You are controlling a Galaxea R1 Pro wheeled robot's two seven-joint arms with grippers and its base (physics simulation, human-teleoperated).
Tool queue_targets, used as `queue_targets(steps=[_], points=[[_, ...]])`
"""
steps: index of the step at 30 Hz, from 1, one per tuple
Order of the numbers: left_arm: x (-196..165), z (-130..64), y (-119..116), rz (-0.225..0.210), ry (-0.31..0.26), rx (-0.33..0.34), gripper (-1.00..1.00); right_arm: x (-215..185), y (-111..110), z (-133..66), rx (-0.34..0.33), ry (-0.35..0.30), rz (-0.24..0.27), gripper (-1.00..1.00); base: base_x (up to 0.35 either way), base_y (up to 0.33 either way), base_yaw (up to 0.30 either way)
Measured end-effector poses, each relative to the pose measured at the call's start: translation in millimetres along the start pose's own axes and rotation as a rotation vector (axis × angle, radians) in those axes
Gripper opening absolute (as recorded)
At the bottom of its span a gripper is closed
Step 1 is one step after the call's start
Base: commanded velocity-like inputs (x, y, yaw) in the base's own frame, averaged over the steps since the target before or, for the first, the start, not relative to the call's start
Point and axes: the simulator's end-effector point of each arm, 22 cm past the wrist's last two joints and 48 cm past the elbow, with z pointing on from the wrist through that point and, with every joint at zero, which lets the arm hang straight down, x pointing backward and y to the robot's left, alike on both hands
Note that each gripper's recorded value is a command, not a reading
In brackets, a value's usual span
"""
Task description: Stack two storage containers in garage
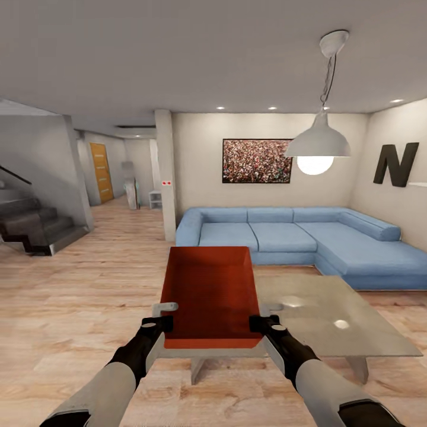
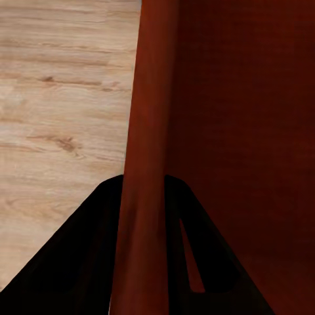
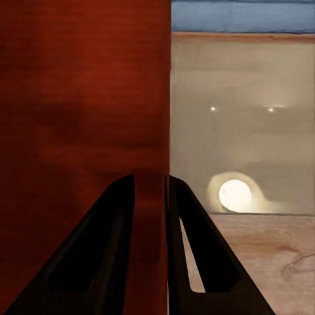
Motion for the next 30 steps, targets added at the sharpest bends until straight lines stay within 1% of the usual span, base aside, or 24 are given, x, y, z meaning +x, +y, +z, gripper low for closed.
queue_targets(steps=[8, 30], points=[[2.4, -1.0, -3.3, -0.002, 0.004, -0.008, -1.0, 1.2, -3.9, 0.3, 0.002, 0.002, -0.004, -1.0, 0.0, 0.0, 0.3], [2.4, -0.9, -4.0, -0.001, 0.003, -0.005, -1.0, 0.9, -4.2, 0.4, 0.003, 0.002, -0.005, -1.0, 0.0, 0.0, 0.3]])
